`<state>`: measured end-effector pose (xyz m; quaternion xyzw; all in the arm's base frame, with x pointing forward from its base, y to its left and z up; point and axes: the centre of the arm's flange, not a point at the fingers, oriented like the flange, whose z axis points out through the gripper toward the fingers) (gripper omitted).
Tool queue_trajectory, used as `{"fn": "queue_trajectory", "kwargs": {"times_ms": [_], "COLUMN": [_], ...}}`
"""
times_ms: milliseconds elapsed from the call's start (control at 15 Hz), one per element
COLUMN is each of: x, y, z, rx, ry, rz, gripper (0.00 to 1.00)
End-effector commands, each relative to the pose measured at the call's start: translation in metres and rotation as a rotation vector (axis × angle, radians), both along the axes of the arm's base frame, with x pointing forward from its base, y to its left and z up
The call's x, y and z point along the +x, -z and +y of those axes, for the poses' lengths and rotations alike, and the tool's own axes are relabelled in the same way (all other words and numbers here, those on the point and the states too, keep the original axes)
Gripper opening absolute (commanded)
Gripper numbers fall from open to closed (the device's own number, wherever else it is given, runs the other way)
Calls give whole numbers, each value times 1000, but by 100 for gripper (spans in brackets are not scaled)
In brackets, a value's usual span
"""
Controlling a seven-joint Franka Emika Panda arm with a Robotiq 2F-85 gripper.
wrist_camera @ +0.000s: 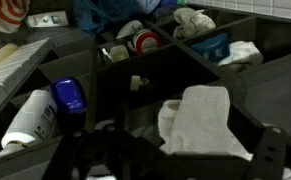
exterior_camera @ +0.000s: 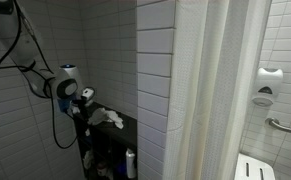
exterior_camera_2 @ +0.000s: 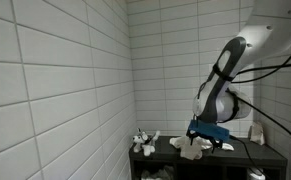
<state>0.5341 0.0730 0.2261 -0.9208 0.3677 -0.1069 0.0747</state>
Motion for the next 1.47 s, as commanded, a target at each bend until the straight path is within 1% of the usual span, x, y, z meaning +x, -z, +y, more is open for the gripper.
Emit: {"fn": "queue_trajectory", "kwargs": {"times_ms": [0, 267, 400, 467, 533, 600, 867, 1067, 1133, 1200, 1267, 1333, 1400], "x": [40, 71, 79, 82, 84, 85, 91, 93, 94, 93, 93, 92, 89], "y": [13, 28, 35, 38, 42, 44, 49, 50, 51, 50, 50, 49, 47], "z": [-12, -28, -33, -35, -37, -37, -43, -48, -49, -50, -51, -48, -45], "rx": [49, 77, 74, 76, 73, 76, 82, 78, 76, 74, 69, 68, 63], "ry": [93, 171, 196, 201, 209, 213, 228, 237, 239, 243, 249, 249, 248], "rz": [-19, -24, -28, -23, -28, -25, -22, -24, -26, -25, -26, -22, -22], "gripper": [100, 100, 100, 75, 73, 68, 35, 13, 4, 1, 0, 0, 2]}}
